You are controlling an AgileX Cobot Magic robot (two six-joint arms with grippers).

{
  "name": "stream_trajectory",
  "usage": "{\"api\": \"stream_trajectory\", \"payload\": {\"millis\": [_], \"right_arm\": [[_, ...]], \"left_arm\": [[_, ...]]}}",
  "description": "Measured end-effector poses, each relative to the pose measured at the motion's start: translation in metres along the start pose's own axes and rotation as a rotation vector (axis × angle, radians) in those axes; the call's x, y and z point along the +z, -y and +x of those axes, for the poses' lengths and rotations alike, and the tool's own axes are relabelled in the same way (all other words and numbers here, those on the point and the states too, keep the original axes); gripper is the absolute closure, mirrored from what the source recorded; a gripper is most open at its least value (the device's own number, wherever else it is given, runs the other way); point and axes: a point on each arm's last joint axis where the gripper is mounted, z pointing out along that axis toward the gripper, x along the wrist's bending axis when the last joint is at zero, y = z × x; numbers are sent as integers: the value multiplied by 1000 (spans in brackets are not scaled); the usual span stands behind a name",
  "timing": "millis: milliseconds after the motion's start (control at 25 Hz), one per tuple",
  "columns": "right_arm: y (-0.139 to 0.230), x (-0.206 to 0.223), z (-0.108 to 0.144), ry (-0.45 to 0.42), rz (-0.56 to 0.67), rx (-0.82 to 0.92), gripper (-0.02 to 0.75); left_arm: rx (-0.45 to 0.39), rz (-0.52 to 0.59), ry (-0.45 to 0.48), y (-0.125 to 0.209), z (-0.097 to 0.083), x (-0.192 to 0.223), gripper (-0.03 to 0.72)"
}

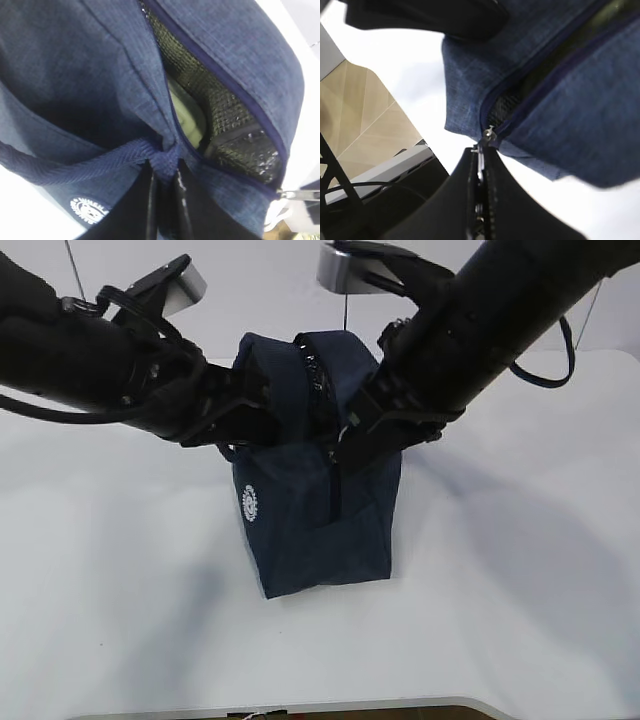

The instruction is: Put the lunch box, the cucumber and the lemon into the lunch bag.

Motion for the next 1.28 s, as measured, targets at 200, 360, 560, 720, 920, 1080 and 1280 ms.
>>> {"api": "stream_trajectory", "payload": {"millis": [200, 360, 560, 720, 920, 1080, 1280], "right_arm": [[2, 10, -3, -23, 43, 18, 733], [2, 9, -3, -22, 41, 17, 733], [2, 10, -4, -23, 44, 19, 733], [2, 13, -5, -26, 46, 24, 733], [1, 13, -5, -27, 38, 26, 733], [1, 13, -5, -31, 34, 22, 733], [-1, 13, -2, -61, 11, 18, 733]], "left_arm": [[0, 0, 0, 0, 0, 0, 678], [0, 0, 0, 0, 0, 0, 540], [2, -6, 0, -1, -1, -1, 278], [37, -47, 16, -6, -9, -17, 221], [110, -106, 52, -9, -25, -48, 214], [141, -117, 43, 8, -25, -65, 211], [184, -143, 34, 31, -24, -68, 209]]}}
